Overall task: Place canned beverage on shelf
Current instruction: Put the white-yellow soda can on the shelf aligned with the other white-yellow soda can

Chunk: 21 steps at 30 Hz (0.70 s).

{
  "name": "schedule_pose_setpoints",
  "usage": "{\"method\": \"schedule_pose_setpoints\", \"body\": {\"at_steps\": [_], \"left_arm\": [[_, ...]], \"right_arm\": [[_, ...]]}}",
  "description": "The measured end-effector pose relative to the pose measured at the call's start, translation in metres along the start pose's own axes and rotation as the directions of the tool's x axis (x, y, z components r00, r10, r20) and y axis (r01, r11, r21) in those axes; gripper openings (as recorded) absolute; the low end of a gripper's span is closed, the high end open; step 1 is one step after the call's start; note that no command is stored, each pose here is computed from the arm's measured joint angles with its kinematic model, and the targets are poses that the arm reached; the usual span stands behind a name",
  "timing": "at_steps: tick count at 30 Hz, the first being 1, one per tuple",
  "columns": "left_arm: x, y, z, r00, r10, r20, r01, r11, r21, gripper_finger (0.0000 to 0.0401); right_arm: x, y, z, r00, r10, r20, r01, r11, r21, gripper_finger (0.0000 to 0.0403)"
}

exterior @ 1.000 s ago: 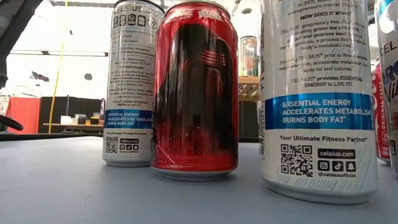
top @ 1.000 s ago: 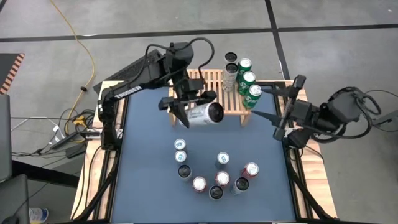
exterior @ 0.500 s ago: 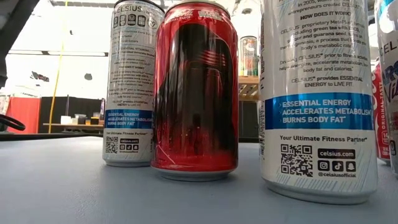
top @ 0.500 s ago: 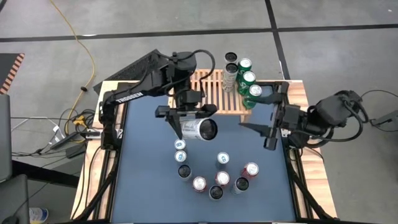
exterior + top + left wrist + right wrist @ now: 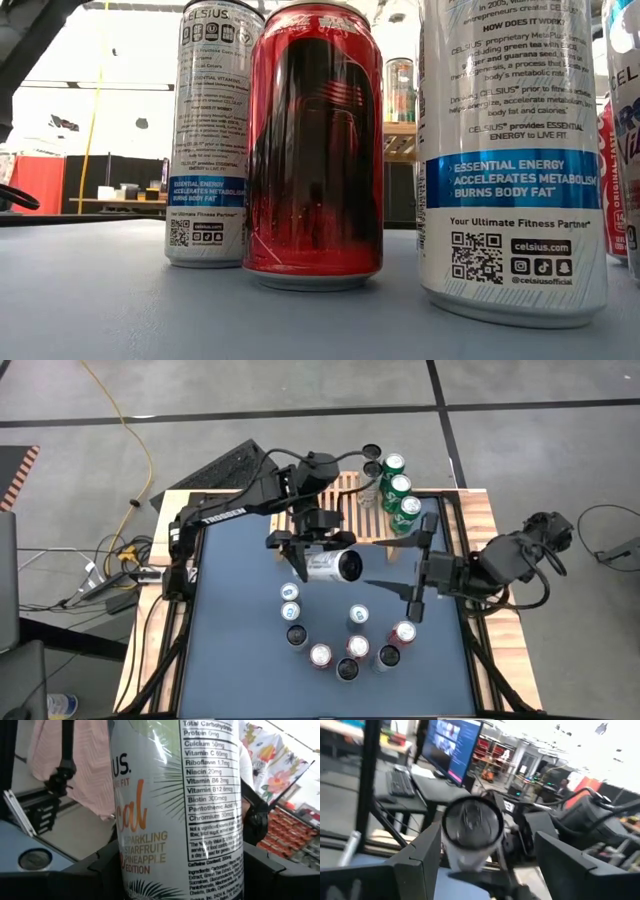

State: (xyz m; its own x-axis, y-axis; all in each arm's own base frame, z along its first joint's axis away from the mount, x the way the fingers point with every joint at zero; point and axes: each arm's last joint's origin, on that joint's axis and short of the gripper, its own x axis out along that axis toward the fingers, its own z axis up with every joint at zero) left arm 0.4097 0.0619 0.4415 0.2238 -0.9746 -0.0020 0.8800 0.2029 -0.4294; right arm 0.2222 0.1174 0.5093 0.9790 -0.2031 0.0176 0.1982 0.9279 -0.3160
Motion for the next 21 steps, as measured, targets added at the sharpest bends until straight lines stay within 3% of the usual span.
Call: {"method": "schedule_pose_setpoints", "body": {"at_steps": [5,11,15,21], "left_arm": [[0.001,0.007,-0.003,1.0,0.018,0.001,-0.018,1.0,0.003,0.0259],[0.0,0.008,-0.003,0.998,0.066,0.006,-0.066,0.997,0.033,0.0259],[0.0,0.009,-0.003,0.996,0.085,0.007,-0.085,0.996,0.023,0.0259],[0.002,0.01,-0.004,0.994,0.113,0.007,-0.113,0.994,0.012,0.0259]], "right_arm": [[0.002,-0.001,0.0,0.997,0.067,0.023,-0.068,0.996,0.057,0.0275],[0.012,0.0,-0.009,0.998,0.056,-0.037,-0.055,0.998,0.03,0.0275],[0.016,-0.003,-0.015,0.996,0.044,-0.082,-0.038,0.997,0.074,0.0279],[0.014,0.001,-0.017,0.994,0.059,-0.096,-0.06,0.998,-0.007,0.0319]]}}
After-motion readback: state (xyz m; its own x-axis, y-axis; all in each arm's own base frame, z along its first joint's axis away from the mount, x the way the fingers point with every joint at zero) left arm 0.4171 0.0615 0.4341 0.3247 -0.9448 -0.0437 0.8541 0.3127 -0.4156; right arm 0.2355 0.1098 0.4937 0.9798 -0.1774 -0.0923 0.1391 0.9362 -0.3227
